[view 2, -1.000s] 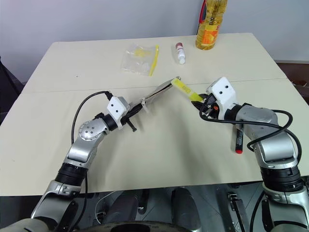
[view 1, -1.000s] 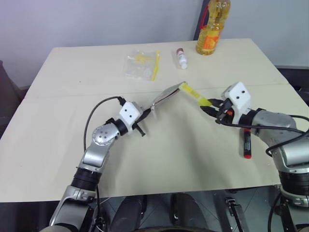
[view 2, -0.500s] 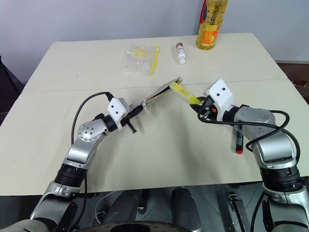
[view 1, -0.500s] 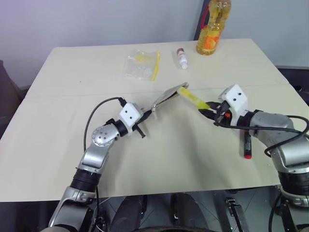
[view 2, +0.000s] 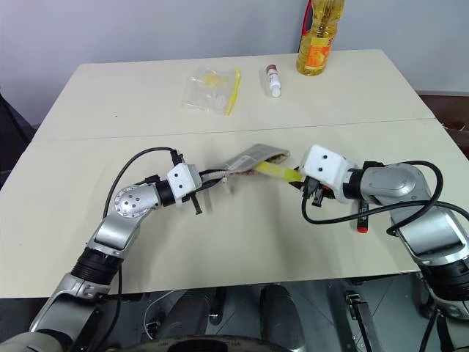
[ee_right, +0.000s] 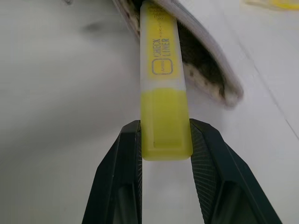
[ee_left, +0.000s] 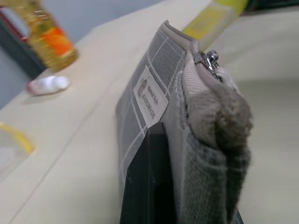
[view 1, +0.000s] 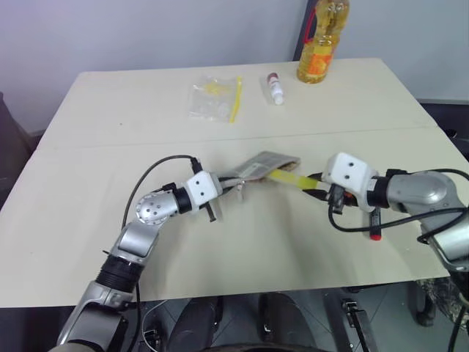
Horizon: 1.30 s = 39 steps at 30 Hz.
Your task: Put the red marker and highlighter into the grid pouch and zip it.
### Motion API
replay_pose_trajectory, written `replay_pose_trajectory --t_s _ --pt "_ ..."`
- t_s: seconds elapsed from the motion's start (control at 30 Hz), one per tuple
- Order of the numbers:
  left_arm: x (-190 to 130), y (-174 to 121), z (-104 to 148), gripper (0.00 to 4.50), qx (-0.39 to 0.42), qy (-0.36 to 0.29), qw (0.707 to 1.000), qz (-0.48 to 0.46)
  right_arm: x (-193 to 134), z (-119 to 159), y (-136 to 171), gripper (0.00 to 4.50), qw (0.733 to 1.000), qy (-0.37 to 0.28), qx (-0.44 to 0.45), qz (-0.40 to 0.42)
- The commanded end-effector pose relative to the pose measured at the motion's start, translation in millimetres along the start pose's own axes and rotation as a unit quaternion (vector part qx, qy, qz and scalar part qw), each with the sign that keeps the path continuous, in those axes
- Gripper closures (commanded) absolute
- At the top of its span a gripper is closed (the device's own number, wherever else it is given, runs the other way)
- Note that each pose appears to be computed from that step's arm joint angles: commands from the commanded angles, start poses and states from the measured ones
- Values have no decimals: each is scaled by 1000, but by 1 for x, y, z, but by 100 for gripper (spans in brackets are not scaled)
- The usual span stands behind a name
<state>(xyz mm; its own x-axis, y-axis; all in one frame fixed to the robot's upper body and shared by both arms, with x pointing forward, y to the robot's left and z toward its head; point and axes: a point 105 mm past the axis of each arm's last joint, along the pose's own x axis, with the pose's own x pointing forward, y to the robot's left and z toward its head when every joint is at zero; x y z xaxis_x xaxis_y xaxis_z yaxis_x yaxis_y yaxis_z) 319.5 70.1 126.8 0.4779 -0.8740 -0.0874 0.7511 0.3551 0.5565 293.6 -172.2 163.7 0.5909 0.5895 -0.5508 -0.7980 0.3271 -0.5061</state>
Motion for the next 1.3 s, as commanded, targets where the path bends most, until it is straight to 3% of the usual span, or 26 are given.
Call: replay_pose_trajectory --t_s 0.03,0.37,0.6,0.73,0.87,1.07,1.3 --pt "1 -7 24 450 29 -39 997 -54 0 22 8 364 997 -19 -62 31" --pt "5 -22 34 450 35 -55 991 -120 17 40 17 364 995 -45 -73 51" --pt "6 -19 25 450 14 -43 994 -95 -5 38 2 7 998 -52 -24 8" --pt "12 -14 22 450 -18 -51 997 -56 -32 24 -14 7 992 -69 87 -59" --pt "27 -10 15 450 -37 -51 998 -18 -57 -32 -20 7 964 -13 202 -173" --pt "54 -1 13 450 -42 -57 997 21 -85 -107 1 7 878 89 346 -319" --pt "73 -6 18 450 -35 -77 996 0 -89 -139 40 7 793 118 469 -371"
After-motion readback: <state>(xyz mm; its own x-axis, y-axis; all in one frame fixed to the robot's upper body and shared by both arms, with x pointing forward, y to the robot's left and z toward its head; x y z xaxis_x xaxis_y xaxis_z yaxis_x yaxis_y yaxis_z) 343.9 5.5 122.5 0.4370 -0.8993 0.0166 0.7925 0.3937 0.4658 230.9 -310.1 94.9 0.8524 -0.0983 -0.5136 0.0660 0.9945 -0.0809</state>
